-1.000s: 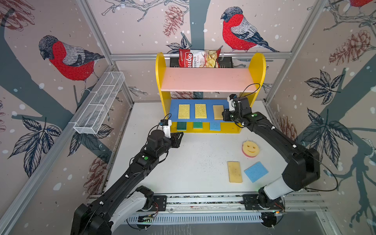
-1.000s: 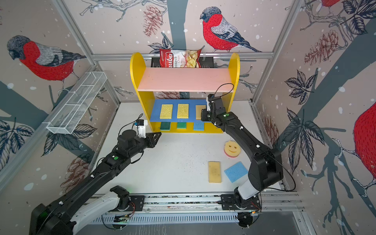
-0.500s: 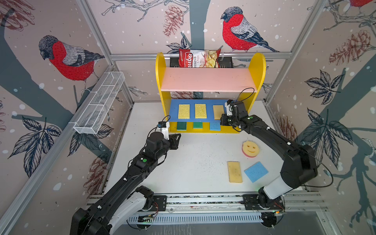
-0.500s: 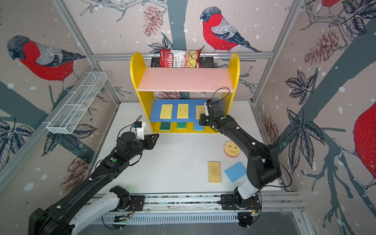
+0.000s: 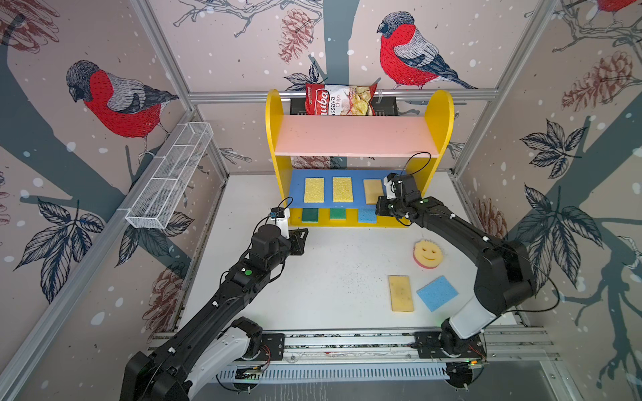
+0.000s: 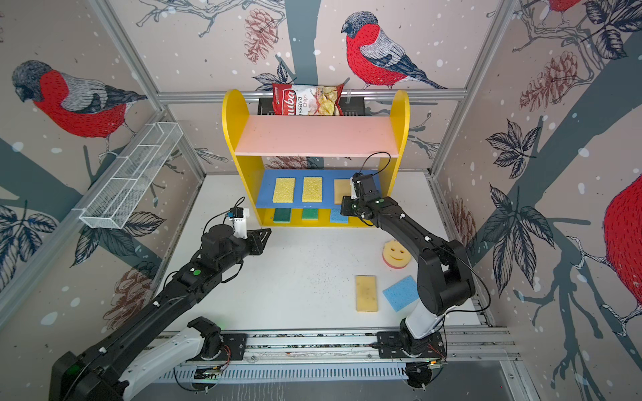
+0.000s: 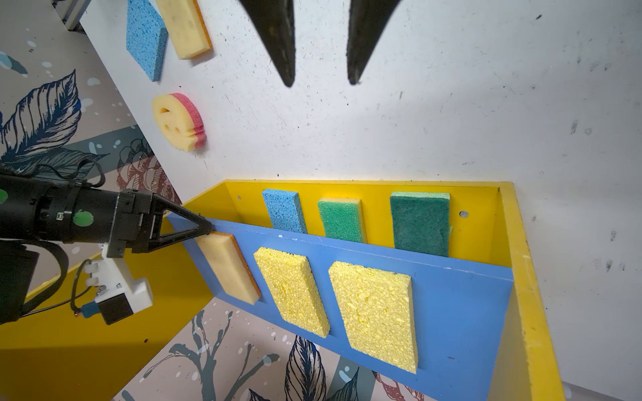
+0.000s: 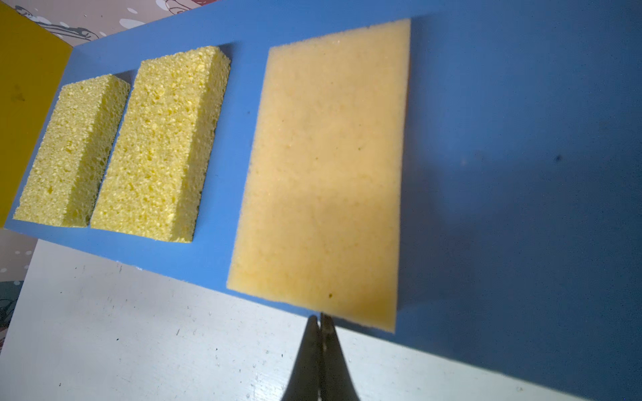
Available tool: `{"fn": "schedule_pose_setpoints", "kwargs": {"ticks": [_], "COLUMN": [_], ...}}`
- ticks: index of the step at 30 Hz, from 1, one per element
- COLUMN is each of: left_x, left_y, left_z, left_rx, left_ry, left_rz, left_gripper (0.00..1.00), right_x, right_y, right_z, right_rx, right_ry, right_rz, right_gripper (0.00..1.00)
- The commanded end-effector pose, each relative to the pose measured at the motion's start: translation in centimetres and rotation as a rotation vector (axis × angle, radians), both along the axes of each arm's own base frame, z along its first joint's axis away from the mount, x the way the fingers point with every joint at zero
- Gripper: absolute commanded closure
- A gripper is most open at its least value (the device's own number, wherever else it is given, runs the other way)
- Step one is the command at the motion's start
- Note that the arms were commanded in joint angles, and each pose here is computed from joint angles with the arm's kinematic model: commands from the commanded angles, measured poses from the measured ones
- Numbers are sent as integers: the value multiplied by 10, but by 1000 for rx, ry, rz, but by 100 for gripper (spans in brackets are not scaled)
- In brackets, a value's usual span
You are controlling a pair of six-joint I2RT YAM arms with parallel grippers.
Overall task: Arrange cleaning sponges on a shelf
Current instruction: Place the cleaning sponge at the shelf, then move the cleaning sponge to the shelf.
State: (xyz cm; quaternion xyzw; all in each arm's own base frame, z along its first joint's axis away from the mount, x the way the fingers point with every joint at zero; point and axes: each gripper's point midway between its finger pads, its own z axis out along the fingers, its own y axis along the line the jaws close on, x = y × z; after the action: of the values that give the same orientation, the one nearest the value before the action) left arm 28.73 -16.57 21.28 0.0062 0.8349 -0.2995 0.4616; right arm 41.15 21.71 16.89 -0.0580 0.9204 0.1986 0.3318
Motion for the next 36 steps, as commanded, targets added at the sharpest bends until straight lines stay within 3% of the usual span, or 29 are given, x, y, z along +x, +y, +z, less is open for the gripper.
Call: {"fn": "schedule_pose_setpoints", "kwargs": {"ticks": [1,18,28,36], "left_x": [2,2,3,3], "left_y": [0,0,-2,-3], "left_z": [6,2,7,3], "left_rx": [1,6,-1,2], "left_ry": [-24,-15,-24,-16], "left_rz": [-3,-2,-8,-14], "left_gripper": [73,73,73,54], "right_x": [6,14,0,-30], "right_y": [7,-1,1,-11], "right_z": [9,-1,-2,18], "right_rx": [24,15,44,74], "right_ry": [-32,-19,14,-1], "right_rz": [18,0,12,1], "right_gripper": [99,99,97,91]}}
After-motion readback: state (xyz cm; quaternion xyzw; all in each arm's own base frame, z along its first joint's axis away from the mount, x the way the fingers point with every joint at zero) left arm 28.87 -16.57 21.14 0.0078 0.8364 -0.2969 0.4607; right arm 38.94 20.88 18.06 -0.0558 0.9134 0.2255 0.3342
